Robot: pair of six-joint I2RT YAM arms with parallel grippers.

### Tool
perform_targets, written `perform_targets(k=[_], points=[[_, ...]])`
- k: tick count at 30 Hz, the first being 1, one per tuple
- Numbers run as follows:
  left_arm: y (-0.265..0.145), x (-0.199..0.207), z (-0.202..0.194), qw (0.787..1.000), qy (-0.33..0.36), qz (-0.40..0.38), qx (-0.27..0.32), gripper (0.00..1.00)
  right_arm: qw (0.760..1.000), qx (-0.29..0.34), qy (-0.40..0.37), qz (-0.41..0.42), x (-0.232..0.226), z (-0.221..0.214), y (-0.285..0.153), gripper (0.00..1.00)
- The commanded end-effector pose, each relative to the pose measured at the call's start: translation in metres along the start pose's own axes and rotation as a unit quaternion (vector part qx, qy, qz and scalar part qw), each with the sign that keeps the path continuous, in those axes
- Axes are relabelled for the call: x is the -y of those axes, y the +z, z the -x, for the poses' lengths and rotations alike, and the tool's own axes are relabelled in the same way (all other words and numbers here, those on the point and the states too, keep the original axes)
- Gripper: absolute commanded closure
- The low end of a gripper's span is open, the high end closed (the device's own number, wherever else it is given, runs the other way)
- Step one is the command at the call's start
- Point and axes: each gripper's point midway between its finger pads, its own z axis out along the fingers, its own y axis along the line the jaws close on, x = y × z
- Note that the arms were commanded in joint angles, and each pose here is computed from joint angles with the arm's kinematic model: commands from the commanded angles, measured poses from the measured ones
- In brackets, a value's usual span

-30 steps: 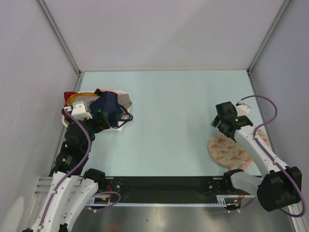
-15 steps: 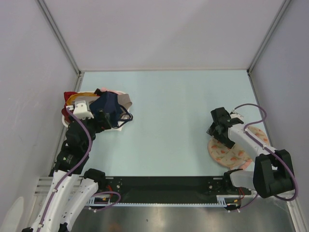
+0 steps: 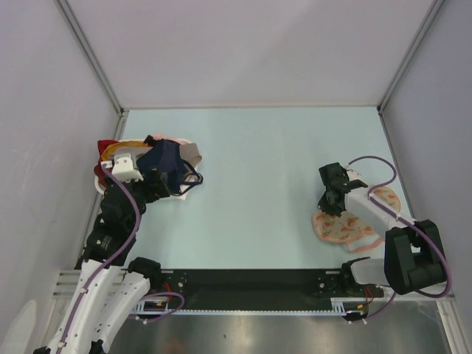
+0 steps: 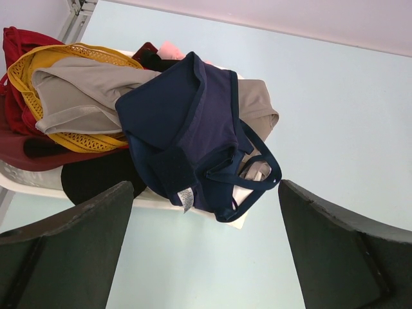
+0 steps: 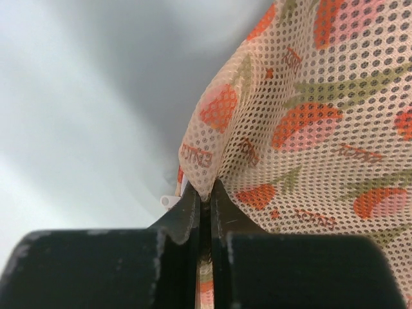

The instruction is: Unzip the laundry bag and remove the bra

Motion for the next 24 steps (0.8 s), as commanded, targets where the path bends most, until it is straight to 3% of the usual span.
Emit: perform_targets(k=[1,7,14,24], points=[[0.0,-0.001,0.008,1.0,0.002,0.002,0.016,0.0,0.997,0.008,-0.033,0.066,-0.045,0.006,-0.009,1.0],[0.001,0.0,0.007,1.0,0.003,0.0,0.014,0.0,0.989,0.041,-0.119,0.077,-0.089,-0.001,-0.023,1.0],[0.001,0.001,0.007,1.0,0.003,-0.004,0.014,0.0,0.949,0.077,-0.27,0.14,-0.178,-0.035,-0.052,1.0],[0.003,0.0,0.005,1.0,0.006,-0.002,0.011,0.0,0.887,0.015,-0.365,0.283,-0.239,-0.123,-0.073,0.97]])
